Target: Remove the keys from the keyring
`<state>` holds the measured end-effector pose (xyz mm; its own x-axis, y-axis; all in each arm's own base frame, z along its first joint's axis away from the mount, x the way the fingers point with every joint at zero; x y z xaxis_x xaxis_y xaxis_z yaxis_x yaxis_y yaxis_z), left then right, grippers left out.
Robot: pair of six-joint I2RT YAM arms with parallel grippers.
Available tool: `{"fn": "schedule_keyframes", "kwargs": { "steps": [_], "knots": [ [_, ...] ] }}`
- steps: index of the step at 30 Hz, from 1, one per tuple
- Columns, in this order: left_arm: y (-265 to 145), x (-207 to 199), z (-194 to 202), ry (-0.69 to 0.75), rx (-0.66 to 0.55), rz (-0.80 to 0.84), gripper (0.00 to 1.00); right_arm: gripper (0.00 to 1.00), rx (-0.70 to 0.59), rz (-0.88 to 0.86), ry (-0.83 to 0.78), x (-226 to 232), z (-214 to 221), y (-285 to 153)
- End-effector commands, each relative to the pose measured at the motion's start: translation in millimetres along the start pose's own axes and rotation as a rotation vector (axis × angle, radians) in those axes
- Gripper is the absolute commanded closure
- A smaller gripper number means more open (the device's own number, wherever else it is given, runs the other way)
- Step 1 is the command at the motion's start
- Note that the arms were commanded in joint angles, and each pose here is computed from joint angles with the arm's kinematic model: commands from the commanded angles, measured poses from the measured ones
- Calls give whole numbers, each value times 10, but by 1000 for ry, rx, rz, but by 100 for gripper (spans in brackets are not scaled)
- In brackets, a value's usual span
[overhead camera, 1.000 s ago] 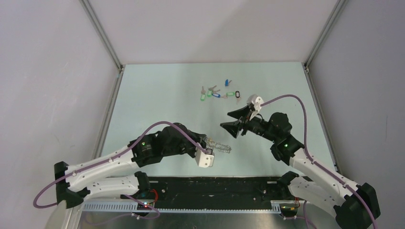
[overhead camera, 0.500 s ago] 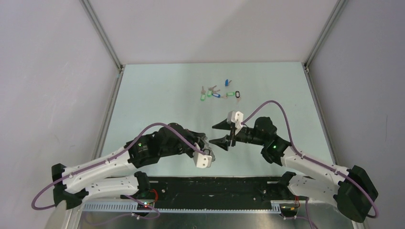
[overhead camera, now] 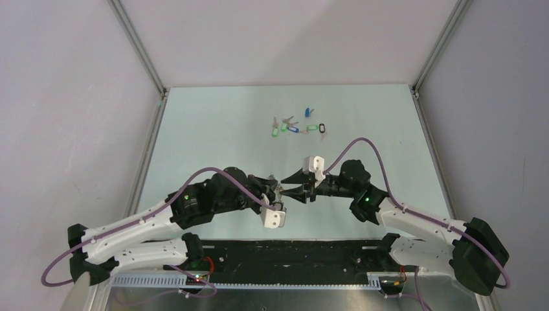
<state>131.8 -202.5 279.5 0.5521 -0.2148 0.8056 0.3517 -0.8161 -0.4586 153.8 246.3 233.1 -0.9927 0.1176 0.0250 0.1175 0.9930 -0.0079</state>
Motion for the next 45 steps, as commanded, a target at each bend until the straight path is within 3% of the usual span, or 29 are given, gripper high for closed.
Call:
{"fn": "schedule_keyframes", "kwargs": {
  "steps": [1,5,7,20,35,45],
  "knots": [
    [-107,238,-97,-4,-49,-120,100,67,-52,-61,-41,44,-157,96],
    [-110,242,-84,-9,-36,-129,100,92,-34,-77,-31,54,-143,124],
    [-111,238,-70,-14,-27,-131,100,100,-27,-72,-33,58,-142,110],
    [-168,254,-117,-75,-101,-150,100,100,-27,-34,-69,92,-229,-17],
    [-117,170,-113,-88,-142,-107,100,100,-124,33,-137,115,-468,-149],
    [-141,208,-144,-125,-196,-103,100,100,-165,-24,-162,209,-574,-191]
  ]
}}
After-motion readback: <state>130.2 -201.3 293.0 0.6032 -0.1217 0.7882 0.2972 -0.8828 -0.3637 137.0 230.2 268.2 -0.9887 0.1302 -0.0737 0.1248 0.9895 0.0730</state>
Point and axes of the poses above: each gripper's point midway between its finger pads, its own y axis out along the fingers, its own x axis along the line the jaws close on, z = x × y, the point moved 8 cm from there along -y, back along the fingers, and after that the axes turned 7 degrees about y, right-handed, at the moved point
